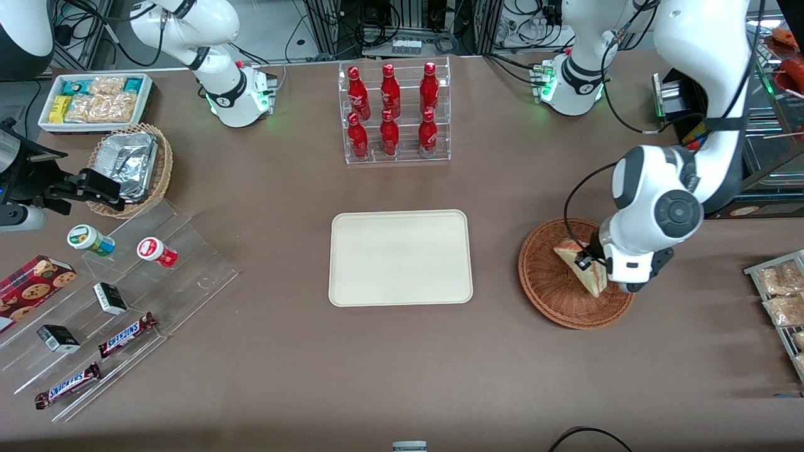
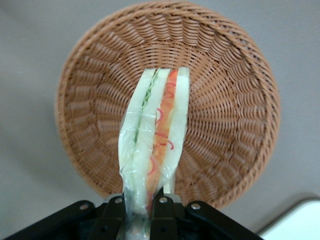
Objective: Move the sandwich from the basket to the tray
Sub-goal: 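Close the left gripper on the wrapped sandwich and lift it, then carry the sandwich with the left gripper over the cream tray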
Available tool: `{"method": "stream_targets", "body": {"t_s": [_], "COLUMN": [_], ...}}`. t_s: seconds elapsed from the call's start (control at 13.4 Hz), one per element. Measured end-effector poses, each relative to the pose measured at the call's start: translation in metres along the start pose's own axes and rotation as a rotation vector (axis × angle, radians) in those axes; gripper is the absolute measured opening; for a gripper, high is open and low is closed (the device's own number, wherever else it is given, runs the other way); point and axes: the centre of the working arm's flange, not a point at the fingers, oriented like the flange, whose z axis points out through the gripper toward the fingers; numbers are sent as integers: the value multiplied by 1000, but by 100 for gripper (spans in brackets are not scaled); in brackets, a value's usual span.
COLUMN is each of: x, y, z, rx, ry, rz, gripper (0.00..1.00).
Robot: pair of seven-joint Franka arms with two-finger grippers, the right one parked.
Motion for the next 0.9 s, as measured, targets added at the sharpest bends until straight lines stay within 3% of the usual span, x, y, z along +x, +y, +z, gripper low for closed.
{"method": "stream_targets", "body": {"t_s": [0.22, 0.45, 0.6, 0.9], "x": [-18, -66, -100, -162], "y": [14, 51, 73, 116], "z": [-61, -89, -94, -72], "rx": [29, 0, -10, 19], "ry": [-28, -16, -12, -19], "rz": [42, 138, 203, 321], "gripper": [15, 15, 15, 15]}}
